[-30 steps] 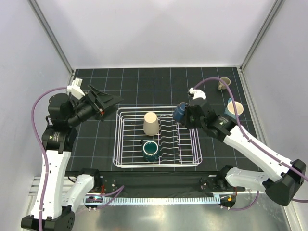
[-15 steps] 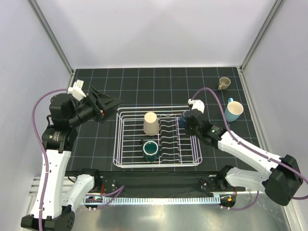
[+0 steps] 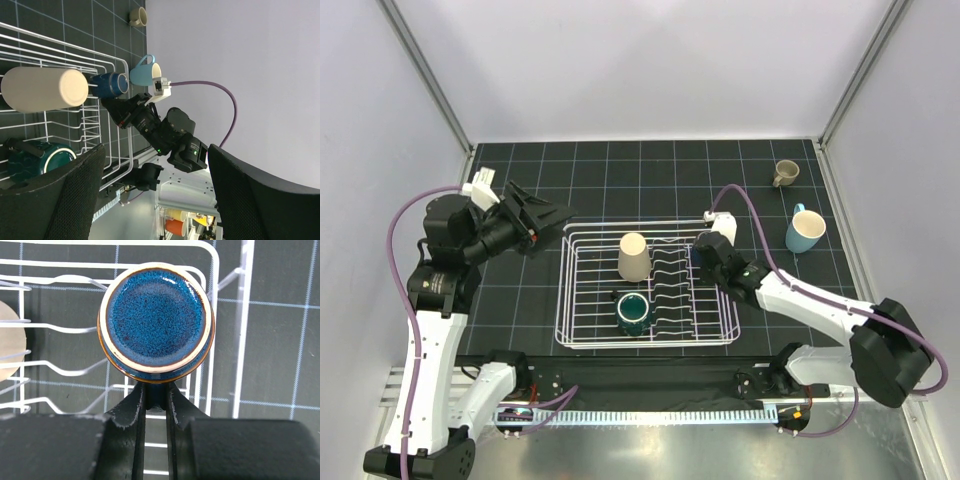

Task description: Load the cups into the dish rack

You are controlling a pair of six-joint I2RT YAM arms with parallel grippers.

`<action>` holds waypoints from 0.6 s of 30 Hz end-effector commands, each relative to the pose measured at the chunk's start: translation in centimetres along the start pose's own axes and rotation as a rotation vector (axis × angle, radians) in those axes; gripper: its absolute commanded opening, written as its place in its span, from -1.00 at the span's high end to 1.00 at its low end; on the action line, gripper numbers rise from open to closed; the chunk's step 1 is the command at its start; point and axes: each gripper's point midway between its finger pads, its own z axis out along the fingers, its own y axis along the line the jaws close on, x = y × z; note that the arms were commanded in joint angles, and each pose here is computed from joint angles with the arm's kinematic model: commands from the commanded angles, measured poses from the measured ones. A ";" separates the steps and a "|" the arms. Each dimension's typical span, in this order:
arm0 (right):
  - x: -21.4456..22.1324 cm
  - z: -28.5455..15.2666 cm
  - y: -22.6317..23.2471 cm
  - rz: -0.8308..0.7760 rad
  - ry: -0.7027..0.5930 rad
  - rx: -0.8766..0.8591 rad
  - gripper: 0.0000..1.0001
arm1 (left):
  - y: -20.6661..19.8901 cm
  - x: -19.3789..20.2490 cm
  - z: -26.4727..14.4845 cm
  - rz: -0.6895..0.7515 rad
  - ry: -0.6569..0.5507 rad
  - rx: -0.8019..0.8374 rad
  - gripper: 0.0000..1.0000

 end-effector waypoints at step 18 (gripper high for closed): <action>-0.5 2.2 0.8 0.049 -0.044 0.019 0.66 | 1.3 1.4 -0.2 -0.031 0.057 -0.045 -0.62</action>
